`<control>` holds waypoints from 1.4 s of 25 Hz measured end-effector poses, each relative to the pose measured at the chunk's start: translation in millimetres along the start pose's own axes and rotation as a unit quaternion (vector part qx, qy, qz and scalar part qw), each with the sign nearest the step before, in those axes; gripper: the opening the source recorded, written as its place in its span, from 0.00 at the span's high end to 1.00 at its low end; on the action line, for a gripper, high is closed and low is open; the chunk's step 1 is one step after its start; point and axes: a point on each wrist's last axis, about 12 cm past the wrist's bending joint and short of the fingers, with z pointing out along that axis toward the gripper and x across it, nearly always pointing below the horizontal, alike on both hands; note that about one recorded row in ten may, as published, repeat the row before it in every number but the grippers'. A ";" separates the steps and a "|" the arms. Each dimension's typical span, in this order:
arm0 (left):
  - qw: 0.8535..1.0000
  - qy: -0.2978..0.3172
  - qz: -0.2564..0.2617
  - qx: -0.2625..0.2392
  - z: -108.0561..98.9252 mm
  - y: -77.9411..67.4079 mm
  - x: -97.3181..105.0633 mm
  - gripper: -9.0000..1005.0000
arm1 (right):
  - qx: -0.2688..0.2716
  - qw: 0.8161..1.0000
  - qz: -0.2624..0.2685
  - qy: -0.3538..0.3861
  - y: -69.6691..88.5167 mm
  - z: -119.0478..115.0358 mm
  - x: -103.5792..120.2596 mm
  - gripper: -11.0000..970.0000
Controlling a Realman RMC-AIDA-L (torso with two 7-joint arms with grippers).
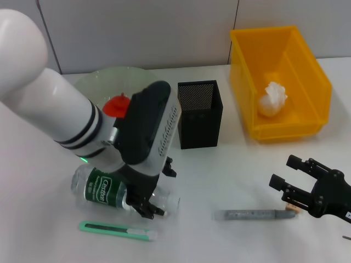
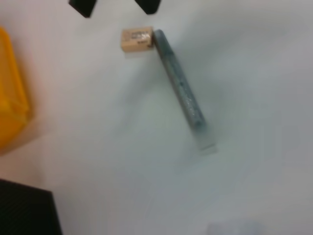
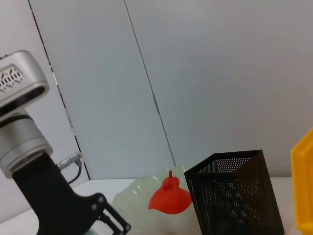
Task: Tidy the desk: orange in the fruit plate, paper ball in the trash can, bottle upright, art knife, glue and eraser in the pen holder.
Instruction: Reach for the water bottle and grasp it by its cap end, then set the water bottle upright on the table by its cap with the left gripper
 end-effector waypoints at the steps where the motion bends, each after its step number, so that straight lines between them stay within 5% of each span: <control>1: 1.000 0.000 0.000 0.000 0.0 0.0 0.0 0.19 | 0.000 1.000 0.000 0.000 -0.1 0.1 0.0 0.20; 24: 0.999 0.035 0.031 0.010 28.4 -5.4 -4.8 0.19 | 0.001 1.000 0.005 0.001 0.0 1.9 0.9 0.20; 29: 0.998 0.038 0.039 0.006 30.9 -3.5 -8.8 0.32 | 0.004 1.000 0.010 0.005 -1.8 7.3 2.1 0.20; 32: 0.999 0.035 0.036 -0.009 28.6 0.8 -12.5 0.54 | 0.006 1.000 0.010 0.009 -2.9 8.9 2.4 0.20; 35: 0.999 0.026 0.029 -0.012 22.6 3.0 -17.3 0.55 | 0.006 1.000 0.011 0.009 -2.7 8.4 2.7 0.20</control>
